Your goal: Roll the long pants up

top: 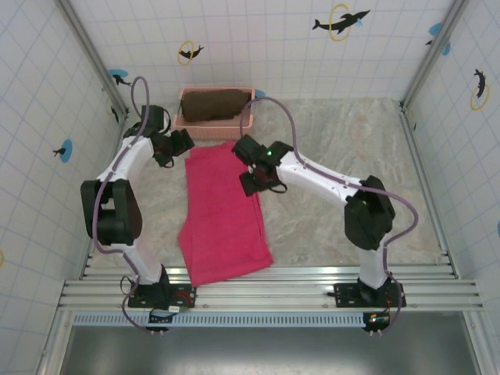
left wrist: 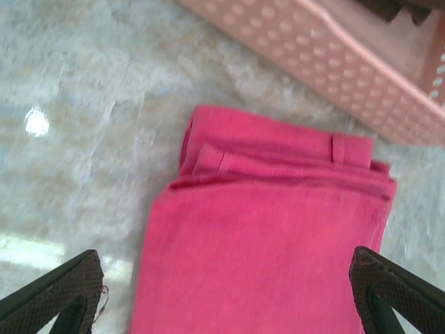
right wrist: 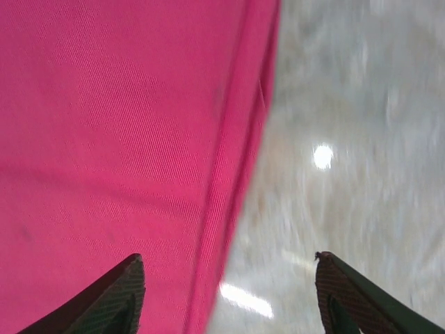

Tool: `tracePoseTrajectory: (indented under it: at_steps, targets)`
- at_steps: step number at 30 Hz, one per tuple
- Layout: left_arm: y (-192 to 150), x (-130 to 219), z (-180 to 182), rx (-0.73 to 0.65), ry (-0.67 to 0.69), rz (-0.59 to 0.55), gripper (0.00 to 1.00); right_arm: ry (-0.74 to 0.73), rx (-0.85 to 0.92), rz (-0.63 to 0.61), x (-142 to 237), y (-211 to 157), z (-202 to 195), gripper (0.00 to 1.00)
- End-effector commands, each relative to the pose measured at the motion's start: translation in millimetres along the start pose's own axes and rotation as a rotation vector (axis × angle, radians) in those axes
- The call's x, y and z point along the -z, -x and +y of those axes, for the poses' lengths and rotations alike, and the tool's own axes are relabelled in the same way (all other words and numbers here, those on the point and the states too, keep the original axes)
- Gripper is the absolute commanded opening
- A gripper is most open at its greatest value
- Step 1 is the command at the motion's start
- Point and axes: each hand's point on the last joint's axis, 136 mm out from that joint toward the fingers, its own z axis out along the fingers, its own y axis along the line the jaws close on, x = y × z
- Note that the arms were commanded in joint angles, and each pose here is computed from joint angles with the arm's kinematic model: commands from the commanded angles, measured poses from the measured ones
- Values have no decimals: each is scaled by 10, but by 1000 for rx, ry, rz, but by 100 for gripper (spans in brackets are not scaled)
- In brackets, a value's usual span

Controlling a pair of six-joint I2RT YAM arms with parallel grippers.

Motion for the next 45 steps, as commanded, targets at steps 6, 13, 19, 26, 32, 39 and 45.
tracePoseTrajectory:
  at_steps: [6,13,19,26,32,39,45]
  targets:
    - [-478,409,193,-43,38,57,93,136,135,18,-846,808,368,90]
    - [-618,725,202,-41,33,32,93,220,75,52,-1489,785,530,91]
    - [-712,933,226,-37,33,5,93,126,40,180,-1957,399,217,92]
    - [-768,1022,265,-40,47,-4,94,-23,-53,279,-1790,204,-659,95]
    - [-756,989,258,-27,40,-8,93,-83,-141,295,-1417,127,-1457,96]
    - [-721,987,217,-28,28,-12,93,-76,-204,245,-1258,332,-2113,96]
    - [-738,1026,229,-47,39,-1,94,-41,-176,176,-1303,691,-2157,97]
